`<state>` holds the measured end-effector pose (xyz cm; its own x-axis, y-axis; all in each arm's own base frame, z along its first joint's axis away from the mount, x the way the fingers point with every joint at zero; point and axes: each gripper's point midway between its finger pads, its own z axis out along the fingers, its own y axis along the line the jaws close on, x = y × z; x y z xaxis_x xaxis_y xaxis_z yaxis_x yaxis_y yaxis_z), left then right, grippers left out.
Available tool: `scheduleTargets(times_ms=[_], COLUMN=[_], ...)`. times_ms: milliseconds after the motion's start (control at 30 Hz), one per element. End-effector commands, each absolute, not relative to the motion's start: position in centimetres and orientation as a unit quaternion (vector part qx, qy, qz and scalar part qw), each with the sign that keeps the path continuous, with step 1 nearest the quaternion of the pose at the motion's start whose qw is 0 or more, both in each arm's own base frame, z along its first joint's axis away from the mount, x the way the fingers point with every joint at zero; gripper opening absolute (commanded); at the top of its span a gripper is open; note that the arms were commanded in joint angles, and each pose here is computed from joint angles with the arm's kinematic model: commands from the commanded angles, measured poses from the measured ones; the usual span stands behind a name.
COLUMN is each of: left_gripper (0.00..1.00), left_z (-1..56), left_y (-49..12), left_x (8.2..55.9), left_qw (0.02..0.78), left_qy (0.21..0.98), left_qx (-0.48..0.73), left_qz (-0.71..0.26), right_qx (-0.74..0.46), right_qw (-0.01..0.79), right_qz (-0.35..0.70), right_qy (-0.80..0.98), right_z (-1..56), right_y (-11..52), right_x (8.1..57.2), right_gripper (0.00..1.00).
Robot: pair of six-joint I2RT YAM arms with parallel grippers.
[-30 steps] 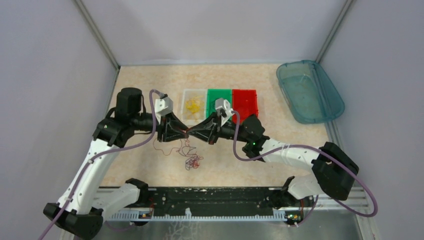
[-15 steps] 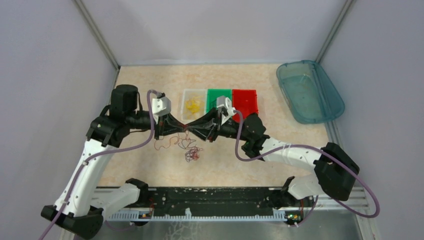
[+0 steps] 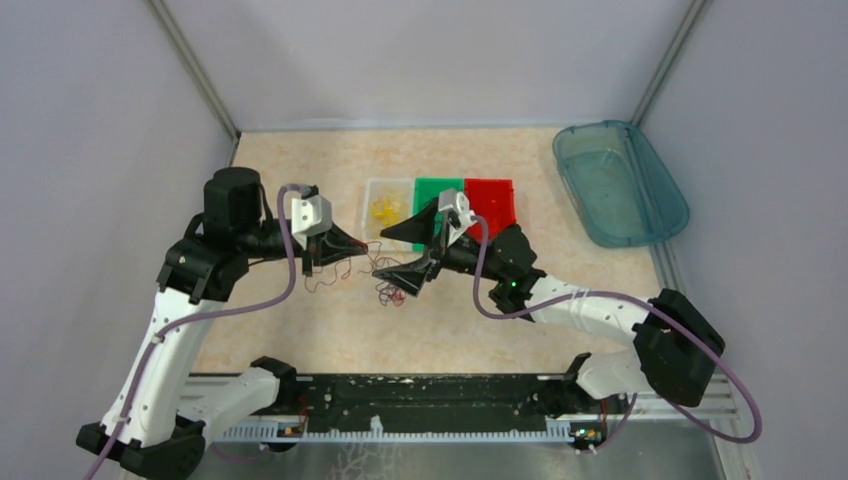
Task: Untangle the cables
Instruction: Untie the cable.
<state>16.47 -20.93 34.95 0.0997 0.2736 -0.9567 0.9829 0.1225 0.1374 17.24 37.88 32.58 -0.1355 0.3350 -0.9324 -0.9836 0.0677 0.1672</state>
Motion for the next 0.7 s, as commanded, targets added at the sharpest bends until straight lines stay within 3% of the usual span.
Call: scheduleTargets(times_ms=[0, 200, 333, 500, 667], left_gripper=[0.00, 0.00, 0.00, 0.00, 0.00], left_z=[36.6, 38.8, 40.4, 41.5, 42.8], left_y=[-21.2, -21.5, -21.6, -21.5, -21.5], left_x=[16.1, 15.7, 15.4, 15.4, 15.7], left_qw=[0.510, 0.528, 0.534, 0.547, 0.567], left_qy=[0.540, 0.524, 0.519, 0.513, 0.504], left_qx=[0.562, 0.552, 0.546, 0.542, 0.534], left_qz=[-0.364, -0.376, -0.384, -0.379, -0.373], right_qx=[-0.364, -0.382, -0.372, -0.365, -0.356], right_qw=[0.577, 0.552, 0.545, 0.512, 0.480], right_qz=[0.589, 0.599, 0.617, 0.655, 0.671], right_qy=[0.433, 0.437, 0.429, 0.419, 0.438], right_z=[34.4, 32.9, 33.2, 32.8, 30.1], right_y=[37.1, 38.6, 39.8, 41.1, 41.9], right_x=[16.3, 16.5, 17.0, 16.8, 16.2], right_gripper=[0.90, 0.89, 0.78, 0.57, 0.46])
